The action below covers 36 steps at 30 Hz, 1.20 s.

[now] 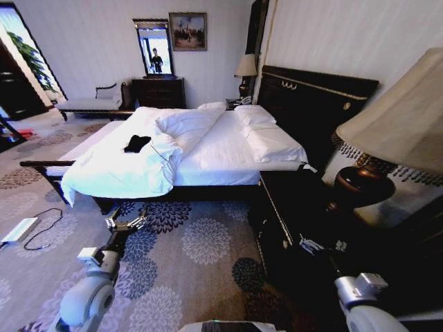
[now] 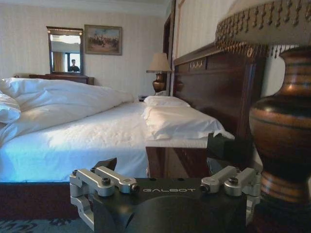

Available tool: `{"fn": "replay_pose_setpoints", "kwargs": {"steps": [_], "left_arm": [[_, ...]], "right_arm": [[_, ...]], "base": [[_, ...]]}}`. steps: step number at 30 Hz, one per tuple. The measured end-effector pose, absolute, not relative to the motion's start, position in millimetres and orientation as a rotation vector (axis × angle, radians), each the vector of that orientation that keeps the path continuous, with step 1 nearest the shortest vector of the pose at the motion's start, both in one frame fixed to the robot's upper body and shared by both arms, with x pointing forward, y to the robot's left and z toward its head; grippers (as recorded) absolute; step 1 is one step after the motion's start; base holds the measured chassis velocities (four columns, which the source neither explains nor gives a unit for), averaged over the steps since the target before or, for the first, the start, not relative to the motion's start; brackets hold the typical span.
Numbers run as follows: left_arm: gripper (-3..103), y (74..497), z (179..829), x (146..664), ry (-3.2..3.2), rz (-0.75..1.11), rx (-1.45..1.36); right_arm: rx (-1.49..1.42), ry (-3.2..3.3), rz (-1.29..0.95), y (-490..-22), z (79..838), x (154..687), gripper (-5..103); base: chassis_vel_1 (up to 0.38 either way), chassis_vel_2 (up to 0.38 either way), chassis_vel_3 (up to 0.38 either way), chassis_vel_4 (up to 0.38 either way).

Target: Fold the clothes on the bed.

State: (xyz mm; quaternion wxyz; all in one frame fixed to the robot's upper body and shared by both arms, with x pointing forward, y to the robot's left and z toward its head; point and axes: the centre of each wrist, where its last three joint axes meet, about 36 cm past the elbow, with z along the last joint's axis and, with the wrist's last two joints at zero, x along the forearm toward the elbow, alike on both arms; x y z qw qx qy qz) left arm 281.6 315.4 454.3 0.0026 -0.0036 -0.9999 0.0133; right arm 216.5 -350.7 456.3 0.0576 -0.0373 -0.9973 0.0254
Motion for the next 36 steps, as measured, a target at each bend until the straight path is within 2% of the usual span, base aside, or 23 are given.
{"fn": "replay_pose_setpoints", "kwargs": {"steps": [6,14,36], "left_arm": [[100,312,444,279,-3.097,0.077,-0.044],[100,314,439,291,-3.056,0.184,0.018],[100,286,432,286,-3.052,0.115,-0.097]], "right_arm": [[-0.135,-3.008,0.06,-355,458,211,100],[-0.173,-2.993,0.195,-365,445,211,100],[-0.195,-3.008,0.203,-368,447,217,100]], "base": [[0.0,0.0,0.0,0.0],[0.0,0.0,0.0,0.0],[-0.021,0.021,0.02,-0.022]]}}
